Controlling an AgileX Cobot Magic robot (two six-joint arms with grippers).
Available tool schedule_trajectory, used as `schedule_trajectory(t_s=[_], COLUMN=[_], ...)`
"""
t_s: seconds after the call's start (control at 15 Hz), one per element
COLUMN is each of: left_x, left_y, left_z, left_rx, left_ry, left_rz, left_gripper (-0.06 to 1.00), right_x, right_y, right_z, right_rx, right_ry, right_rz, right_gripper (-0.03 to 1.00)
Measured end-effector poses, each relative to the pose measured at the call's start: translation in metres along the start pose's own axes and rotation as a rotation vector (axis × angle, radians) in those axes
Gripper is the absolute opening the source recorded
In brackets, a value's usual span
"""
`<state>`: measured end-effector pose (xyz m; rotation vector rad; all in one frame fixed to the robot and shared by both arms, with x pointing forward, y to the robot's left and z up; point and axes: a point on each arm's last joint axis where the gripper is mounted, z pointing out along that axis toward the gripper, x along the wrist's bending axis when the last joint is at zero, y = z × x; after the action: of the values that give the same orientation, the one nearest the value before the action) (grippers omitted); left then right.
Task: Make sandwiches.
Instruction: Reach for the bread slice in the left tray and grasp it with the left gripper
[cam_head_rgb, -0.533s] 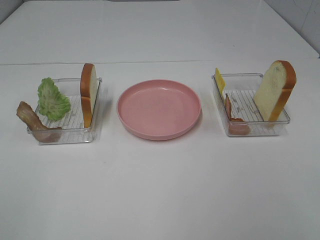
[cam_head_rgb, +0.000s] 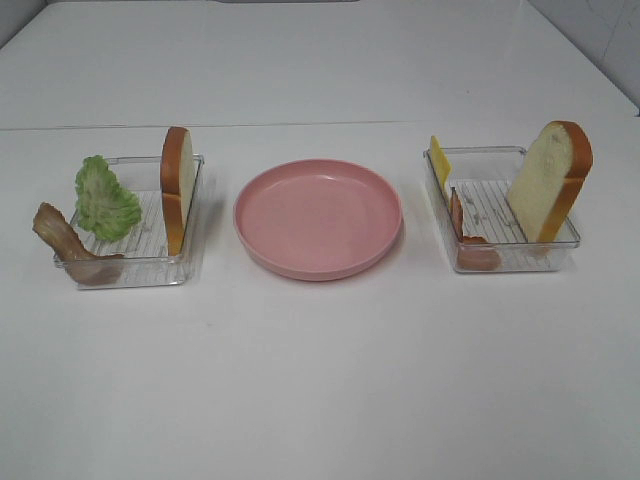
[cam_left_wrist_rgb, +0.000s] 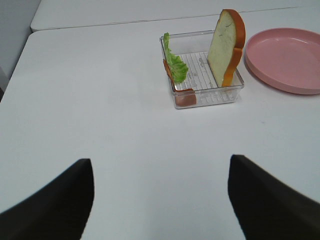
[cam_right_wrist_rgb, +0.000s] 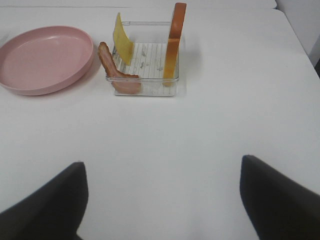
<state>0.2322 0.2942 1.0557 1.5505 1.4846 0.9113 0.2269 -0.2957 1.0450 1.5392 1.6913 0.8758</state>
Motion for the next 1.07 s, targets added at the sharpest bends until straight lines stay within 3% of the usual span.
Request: schedule_trajectory(t_s=[1.07], left_x=[-0.0003], left_y=[0.0000], left_z=[0.0000], left_rx=[0.000], left_ry=[-0.003], left_rz=[-0.002], left_gripper=[0.71], right_x=[0.0000], right_y=[0.0000], right_z=[0.0000], right_rx=[0.000], right_ry=[0.000], right_rz=[0.000], right_gripper=[0.78])
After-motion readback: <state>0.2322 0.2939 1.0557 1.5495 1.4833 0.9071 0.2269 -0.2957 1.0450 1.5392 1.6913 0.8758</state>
